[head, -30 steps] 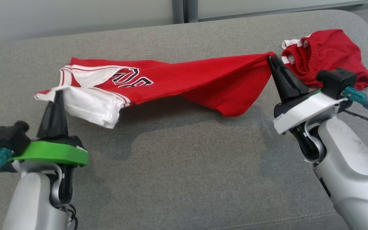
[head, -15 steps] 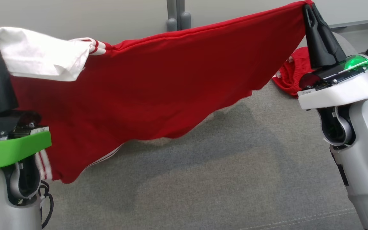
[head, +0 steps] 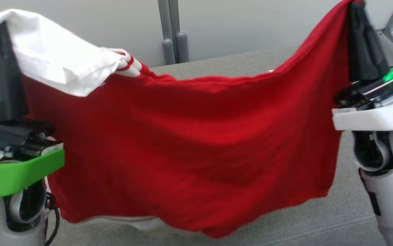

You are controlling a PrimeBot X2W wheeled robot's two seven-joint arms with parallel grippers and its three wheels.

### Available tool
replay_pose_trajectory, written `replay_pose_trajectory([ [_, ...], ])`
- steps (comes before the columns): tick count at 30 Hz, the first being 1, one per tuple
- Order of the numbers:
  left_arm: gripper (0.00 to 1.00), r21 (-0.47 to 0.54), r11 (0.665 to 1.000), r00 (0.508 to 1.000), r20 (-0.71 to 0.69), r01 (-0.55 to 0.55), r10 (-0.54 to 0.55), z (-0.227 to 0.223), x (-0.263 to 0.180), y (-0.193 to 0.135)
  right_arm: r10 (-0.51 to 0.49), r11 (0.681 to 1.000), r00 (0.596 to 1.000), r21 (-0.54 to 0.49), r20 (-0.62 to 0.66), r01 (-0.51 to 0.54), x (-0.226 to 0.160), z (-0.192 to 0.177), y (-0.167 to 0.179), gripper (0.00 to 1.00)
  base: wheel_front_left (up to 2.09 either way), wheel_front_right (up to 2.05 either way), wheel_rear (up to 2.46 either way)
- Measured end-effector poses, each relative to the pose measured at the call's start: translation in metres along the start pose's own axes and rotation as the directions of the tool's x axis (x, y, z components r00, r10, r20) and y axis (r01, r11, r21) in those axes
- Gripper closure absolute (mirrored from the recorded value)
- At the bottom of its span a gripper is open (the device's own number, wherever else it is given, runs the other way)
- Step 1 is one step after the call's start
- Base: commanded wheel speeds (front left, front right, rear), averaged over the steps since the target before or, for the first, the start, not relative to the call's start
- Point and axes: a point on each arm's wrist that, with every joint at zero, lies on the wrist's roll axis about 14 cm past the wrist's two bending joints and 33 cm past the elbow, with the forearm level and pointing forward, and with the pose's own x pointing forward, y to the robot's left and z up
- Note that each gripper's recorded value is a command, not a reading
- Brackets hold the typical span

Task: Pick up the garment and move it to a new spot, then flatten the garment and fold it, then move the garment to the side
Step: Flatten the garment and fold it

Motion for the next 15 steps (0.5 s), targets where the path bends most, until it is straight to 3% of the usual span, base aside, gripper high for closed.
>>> replay_pose_trajectory([
  [3,1.0,-0.072,0.997,0.983,-0.183,-0.036,0.022,-0.047,-0.009,0.006,-0.013,0.995,0.981,0.098,-0.194,0.032,-0.014,-0.053,0.003,1.0,0.0,0.0,0.0],
  [6,1.0,-0.082,0.992,0.923,-0.381,-0.091,0.053,-0.103,-0.02,0.02,-0.001,0.986,0.927,0.155,-0.374,0.064,-0.015,-0.103,0.002,1.0,0.0,0.0,0.0],
  [9,1.0,-0.009,0.993,0.877,-0.469,-0.122,0.104,-0.13,-0.011,0.046,0.038,0.995,0.884,0.096,-0.467,0.008,0.017,-0.126,-0.001,1.0,0.0,0.0,0.0],
  [10,1.0,0.02,0.991,0.888,-0.442,-0.133,0.128,-0.124,0.002,0.055,0.05,0.998,0.893,0.056,-0.447,-0.027,0.037,-0.119,-0.002,1.0,0.0,0.0,0.0],
  [12,1.0,0.046,0.99,0.935,-0.325,-0.133,0.14,-0.094,0.043,0.06,0.056,0.998,0.951,0.024,-0.306,-0.051,0.089,-0.077,-0.003,1.0,0.0,0.0,0.0],
  [15,1.0,0.027,0.997,0.985,-0.156,-0.075,0.078,-0.045,0.093,0.04,0.059,0.998,0.996,0.033,-0.072,-0.057,0.141,-0.007,0.0,1.0,0.0,0.0,0.0],
])
